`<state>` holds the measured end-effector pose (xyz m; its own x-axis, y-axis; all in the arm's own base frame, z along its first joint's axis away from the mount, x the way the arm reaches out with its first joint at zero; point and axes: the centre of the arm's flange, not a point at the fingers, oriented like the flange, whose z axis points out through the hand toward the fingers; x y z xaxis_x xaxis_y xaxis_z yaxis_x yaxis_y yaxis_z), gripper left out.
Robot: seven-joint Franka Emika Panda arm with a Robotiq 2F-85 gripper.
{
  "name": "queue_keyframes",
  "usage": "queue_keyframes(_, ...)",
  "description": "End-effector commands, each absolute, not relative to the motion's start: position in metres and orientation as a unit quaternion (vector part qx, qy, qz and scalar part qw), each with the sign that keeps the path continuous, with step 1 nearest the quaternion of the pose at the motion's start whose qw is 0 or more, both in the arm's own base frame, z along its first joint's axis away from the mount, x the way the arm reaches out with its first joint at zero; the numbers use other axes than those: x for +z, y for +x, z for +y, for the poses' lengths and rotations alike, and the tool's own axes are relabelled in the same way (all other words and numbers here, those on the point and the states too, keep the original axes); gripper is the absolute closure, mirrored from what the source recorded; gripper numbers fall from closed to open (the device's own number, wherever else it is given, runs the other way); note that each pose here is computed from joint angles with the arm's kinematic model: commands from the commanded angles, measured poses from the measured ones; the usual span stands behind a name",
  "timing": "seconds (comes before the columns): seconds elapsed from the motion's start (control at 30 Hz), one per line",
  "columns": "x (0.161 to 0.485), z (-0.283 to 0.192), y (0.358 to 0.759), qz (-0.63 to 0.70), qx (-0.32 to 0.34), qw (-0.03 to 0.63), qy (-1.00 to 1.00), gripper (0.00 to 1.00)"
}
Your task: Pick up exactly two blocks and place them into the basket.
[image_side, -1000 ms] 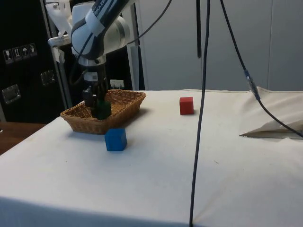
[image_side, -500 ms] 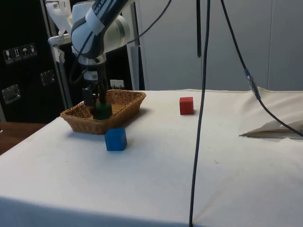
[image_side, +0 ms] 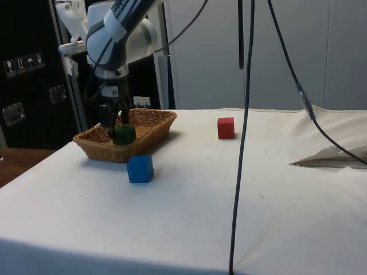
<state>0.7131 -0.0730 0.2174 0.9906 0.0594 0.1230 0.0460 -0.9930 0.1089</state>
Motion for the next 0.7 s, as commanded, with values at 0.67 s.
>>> queue_keyframes(0.67,0.286,-0.033,0.694,0.018,0.085,0.039,0.995,0.00)
